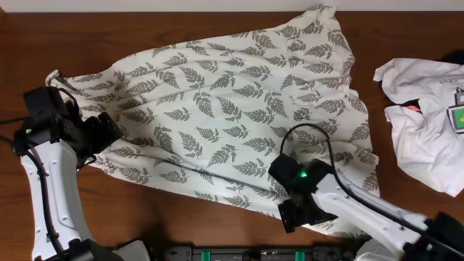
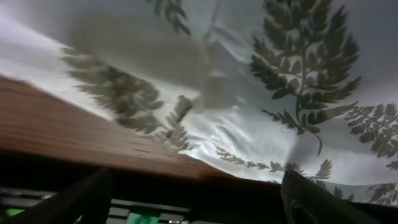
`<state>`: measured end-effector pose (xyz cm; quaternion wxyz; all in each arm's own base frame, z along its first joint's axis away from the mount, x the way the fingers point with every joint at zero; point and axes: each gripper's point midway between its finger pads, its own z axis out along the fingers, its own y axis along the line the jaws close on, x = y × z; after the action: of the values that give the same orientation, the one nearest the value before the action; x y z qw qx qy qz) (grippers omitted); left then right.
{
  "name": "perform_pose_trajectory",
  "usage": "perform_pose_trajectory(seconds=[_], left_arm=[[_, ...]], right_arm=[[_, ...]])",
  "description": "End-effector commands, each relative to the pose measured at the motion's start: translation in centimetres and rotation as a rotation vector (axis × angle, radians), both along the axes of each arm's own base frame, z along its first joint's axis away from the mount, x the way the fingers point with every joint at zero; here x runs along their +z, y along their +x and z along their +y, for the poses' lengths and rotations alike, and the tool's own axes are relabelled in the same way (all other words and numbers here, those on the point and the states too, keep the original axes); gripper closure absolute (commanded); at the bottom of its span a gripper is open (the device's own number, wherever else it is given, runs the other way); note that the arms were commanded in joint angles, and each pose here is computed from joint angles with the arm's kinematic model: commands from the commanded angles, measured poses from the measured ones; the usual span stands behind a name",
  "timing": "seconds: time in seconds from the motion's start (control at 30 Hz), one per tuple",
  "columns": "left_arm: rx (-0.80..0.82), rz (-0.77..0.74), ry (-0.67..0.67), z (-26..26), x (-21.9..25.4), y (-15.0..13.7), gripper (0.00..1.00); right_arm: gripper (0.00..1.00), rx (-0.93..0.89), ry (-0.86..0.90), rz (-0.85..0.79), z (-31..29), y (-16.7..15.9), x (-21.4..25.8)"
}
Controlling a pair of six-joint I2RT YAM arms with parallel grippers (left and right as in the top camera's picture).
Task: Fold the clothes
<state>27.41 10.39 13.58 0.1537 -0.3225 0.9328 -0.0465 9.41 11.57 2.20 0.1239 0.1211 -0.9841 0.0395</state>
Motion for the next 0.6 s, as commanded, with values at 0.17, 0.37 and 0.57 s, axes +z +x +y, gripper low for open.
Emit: perform_pose_trajectory(seconds=[0.17,0.37,0.57], left_arm=[[0.006,0.006,-0.003,0.0,-0.1,-0.2,0.02],[0.006,0.006,-0.003,0.0,-0.1,-0.2,0.02],[0.006,0.006,-0.003,0.0,-0.1,-0.2,0.02]], right_arm=[[0.14,-0.010,-0.061,0.044,-0.5,-0.6,-1.2],[0.07,-0.008,-0.080,0.058,-0.7,-0.6,-1.8],[0.11,-0.008,-0.085,0.063,-0.7,-0.7,-1.9]])
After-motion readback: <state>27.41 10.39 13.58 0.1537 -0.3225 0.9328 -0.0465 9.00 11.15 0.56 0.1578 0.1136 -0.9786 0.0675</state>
